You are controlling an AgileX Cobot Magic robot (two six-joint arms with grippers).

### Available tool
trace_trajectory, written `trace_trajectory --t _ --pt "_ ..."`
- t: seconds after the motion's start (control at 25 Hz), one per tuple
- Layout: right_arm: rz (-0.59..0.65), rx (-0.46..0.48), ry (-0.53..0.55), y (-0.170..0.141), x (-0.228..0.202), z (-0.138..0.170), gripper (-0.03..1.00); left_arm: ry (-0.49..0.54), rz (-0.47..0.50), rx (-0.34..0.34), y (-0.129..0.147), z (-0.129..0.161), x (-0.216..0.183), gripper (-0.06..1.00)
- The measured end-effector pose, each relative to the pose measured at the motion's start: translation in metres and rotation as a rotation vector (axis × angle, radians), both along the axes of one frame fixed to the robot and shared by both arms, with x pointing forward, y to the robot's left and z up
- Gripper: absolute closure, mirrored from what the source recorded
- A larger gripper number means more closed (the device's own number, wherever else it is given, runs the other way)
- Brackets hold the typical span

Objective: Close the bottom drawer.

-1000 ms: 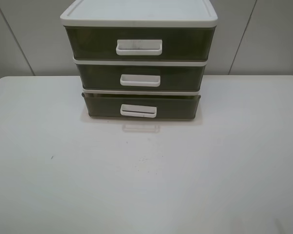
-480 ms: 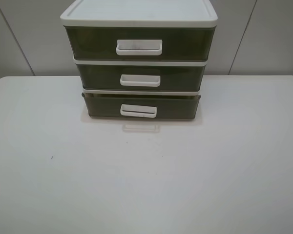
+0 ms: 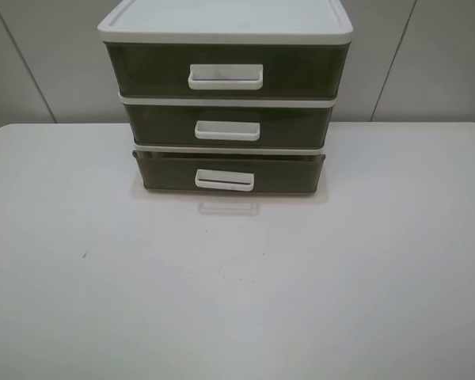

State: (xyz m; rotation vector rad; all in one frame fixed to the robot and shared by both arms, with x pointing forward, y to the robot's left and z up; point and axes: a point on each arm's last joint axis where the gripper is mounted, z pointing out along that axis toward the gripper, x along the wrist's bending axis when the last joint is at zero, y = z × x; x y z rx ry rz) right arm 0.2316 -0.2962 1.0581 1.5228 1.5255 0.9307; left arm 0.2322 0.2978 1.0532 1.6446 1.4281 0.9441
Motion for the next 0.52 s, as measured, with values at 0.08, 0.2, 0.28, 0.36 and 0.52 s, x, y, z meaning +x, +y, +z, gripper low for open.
trace_trajectory --t 0.08,0.2,0.28,0.36,0.52 --pt "0.0 0.0 0.0 0.0 0.0 0.0 0.15 0.0 0.0 0.0 0.0 0.0 0.0 0.23" --pt "0.0 0.0 0.0 0.0 0.0 0.0 0.15 0.0 0.0 0.0 0.0 0.0 0.0 0.23" --pt "0.0 0.0 0.0 0.0 0.0 0.0 0.15 0.0 0.0 0.0 0.0 0.0 0.0 0.23" --pt "0.0 0.0 0.0 0.0 0.0 0.0 0.15 0.0 0.0 0.0 0.0 0.0 0.0 0.23" --pt "0.0 0.0 0.0 0.0 0.0 0.0 0.15 0.0 0.0 0.0 0.0 0.0 0.0 0.23"
